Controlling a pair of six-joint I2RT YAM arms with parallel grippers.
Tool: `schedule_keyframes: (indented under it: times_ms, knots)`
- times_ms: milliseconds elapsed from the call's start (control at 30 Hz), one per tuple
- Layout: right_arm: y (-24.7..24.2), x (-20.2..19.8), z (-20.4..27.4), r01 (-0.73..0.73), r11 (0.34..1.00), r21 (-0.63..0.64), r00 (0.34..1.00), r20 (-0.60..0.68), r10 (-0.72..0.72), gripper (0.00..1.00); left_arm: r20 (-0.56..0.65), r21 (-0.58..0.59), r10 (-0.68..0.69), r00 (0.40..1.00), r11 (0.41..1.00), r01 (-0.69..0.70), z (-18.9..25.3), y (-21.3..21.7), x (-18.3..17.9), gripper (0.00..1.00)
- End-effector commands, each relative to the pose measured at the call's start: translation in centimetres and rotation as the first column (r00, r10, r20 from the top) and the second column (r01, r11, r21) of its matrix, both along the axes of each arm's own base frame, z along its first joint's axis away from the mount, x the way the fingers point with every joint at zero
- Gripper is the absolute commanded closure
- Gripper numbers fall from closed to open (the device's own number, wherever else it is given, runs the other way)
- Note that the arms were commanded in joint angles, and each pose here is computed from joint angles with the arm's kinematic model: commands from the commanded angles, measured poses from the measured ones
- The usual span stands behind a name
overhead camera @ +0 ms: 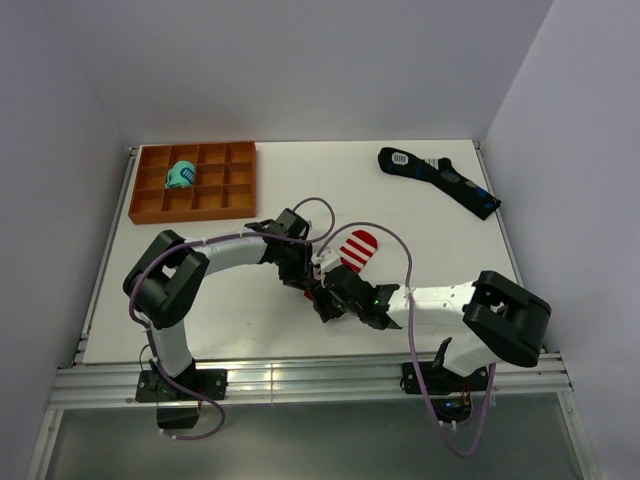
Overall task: Roll the socks
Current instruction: Roll the sock at the center of the board.
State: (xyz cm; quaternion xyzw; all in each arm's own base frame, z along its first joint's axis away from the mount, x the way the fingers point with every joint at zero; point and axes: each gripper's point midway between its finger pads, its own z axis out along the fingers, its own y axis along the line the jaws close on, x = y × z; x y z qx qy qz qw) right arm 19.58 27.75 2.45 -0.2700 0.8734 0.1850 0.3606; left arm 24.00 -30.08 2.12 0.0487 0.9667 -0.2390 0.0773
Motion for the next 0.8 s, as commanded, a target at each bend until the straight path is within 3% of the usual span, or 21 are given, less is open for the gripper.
schedule_keyframes:
  times_ms: [0, 233, 567, 767]
  knots:
    - [1.8, 1.0, 1.4, -0.002, 1.0, 0.007, 0.997, 0.081, 0.001, 0.37, -0.052, 0.037, -0.031, 0.998, 0.999, 0.033, -1.0, 0.7, -1.1, 0.64]
    - [2.2, 0.4, 0.3, -0.005, 0.998, -0.064, 0.995, 0.099, 0.011, 0.4, -0.087, 0.008, -0.021, 0.996, 1.0, 0.021, -0.6, 0.7, -1.0, 0.64]
    - [1.0, 1.0, -0.3, 0.097, 0.986, -0.137, 0.988, 0.136, -0.079, 0.44, -0.125, -0.027, -0.012, 0.992, 1.0, 0.009, 0.1, 0.8, -0.8, 0.63]
    - [0.7, 1.5, 0.2, 0.132, 0.982, -0.138, 0.979, 0.171, -0.108, 0.53, -0.139, -0.031, -0.013, 0.99, 0.999, 0.009, 0.1, 1.1, -1.0, 0.63]
